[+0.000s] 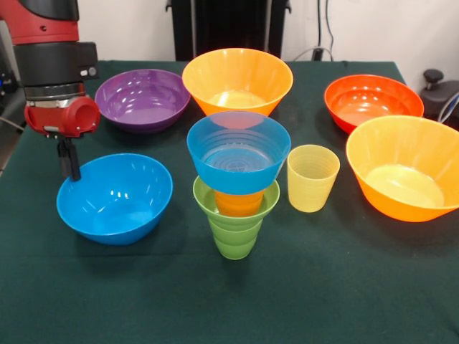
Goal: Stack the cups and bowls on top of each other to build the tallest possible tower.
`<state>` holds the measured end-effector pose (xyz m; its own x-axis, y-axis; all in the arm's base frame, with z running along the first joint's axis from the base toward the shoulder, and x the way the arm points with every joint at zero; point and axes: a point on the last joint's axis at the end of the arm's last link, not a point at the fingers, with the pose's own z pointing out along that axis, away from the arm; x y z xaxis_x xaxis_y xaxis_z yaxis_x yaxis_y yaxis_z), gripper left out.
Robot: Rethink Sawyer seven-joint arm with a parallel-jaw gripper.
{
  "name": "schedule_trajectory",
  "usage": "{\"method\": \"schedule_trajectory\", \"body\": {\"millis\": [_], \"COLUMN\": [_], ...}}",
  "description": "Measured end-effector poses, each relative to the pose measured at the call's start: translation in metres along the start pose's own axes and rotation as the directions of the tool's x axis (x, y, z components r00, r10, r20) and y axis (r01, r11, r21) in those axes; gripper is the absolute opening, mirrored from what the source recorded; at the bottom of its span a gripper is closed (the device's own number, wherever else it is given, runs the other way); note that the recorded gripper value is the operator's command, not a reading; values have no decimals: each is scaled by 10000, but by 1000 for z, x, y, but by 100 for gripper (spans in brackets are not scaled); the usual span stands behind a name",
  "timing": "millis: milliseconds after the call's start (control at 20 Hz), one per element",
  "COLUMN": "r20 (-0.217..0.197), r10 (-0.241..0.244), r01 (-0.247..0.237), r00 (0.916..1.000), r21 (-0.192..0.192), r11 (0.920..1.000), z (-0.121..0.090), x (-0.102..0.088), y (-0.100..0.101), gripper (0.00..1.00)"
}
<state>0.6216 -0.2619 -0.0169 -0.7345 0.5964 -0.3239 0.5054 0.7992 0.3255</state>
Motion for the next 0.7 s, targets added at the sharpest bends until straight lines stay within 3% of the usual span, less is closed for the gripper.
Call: {"method": "schedule_trajectory", "body": {"millis": [700], "r20": [90], "r10": [19], "r01": [-19], "r00": [10000], "r21": [-40], "r11": [10000], "z": [1], "x": [0], "y": [0], "gripper": [0]}}
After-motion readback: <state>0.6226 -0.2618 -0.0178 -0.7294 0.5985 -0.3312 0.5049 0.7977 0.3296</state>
